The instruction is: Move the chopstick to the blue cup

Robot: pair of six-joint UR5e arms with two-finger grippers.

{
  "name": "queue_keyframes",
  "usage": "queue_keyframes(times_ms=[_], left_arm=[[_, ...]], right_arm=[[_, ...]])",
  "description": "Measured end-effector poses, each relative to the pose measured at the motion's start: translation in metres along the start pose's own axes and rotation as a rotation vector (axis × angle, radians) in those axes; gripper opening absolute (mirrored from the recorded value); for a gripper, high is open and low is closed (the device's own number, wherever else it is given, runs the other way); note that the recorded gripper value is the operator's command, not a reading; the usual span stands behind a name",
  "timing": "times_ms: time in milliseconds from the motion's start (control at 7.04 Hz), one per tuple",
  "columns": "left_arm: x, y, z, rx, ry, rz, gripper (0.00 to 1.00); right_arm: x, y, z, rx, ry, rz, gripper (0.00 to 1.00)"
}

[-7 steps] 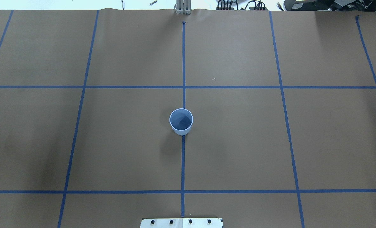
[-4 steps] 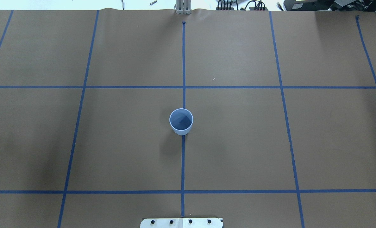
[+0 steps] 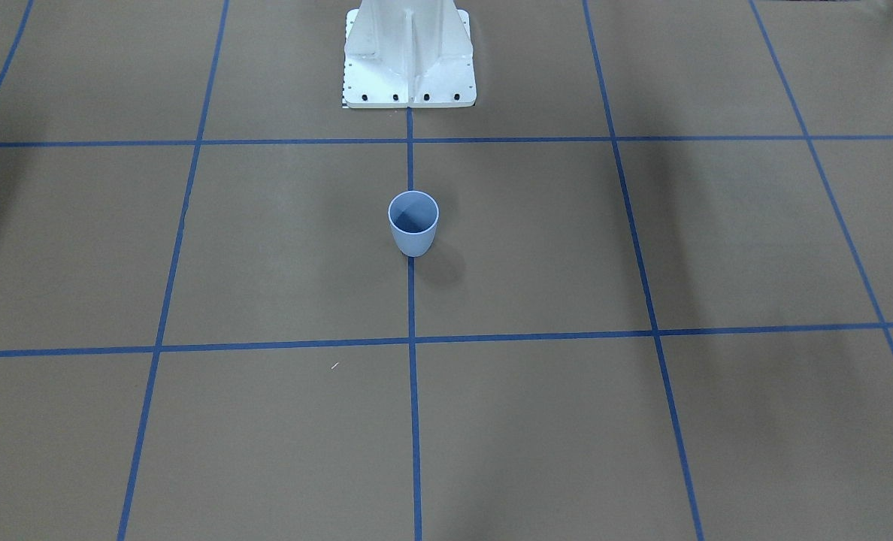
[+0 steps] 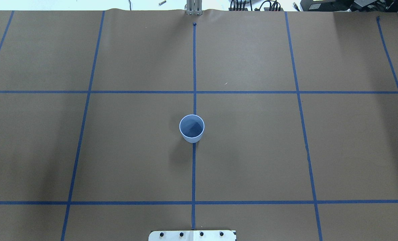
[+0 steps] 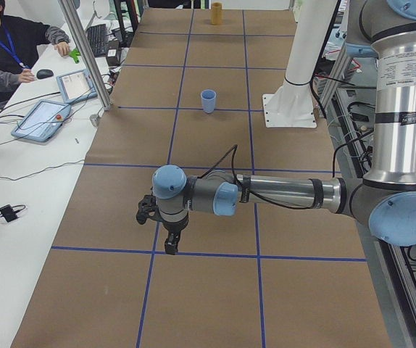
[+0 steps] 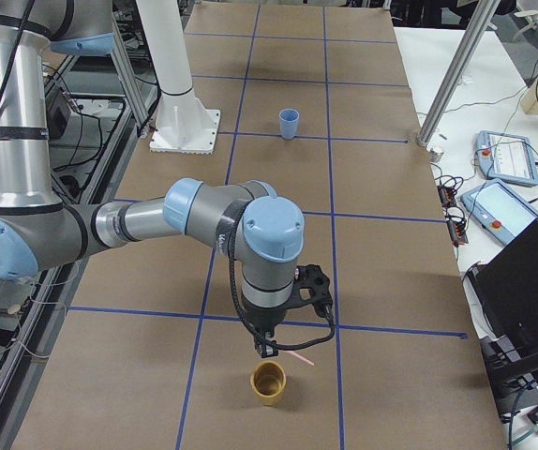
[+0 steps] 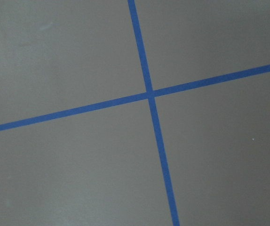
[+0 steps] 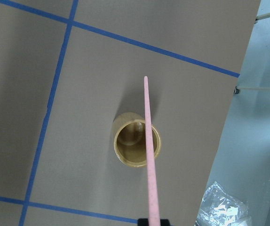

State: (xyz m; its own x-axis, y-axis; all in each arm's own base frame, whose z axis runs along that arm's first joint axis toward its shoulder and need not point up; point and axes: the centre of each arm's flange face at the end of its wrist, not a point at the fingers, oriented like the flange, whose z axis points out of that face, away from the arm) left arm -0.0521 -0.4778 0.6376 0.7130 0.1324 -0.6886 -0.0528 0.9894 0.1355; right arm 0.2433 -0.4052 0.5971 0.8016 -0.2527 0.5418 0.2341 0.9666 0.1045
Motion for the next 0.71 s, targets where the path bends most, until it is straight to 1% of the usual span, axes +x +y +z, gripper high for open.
queue_keyframes(times_ms=[284,569,711], left_arm=[[-0.039,0.021,-0.029,0.058,-0.005,-0.071,0.98],[-0.058,0.043,-0.034,0.070,-0.009,-0.093,0.98],[-0.060,0.046,-0.033,0.069,-0.008,-0.098,0.98]], right_arm=[[-0.012,-0.026,-0.013,0.025,-0.011,-0.032,0.00],[-0.037,-0.060,-0.023,0.054,-0.026,-0.046,0.00],[-0.064,-0.080,-0.028,0.061,-0.020,-0.063,0.00]])
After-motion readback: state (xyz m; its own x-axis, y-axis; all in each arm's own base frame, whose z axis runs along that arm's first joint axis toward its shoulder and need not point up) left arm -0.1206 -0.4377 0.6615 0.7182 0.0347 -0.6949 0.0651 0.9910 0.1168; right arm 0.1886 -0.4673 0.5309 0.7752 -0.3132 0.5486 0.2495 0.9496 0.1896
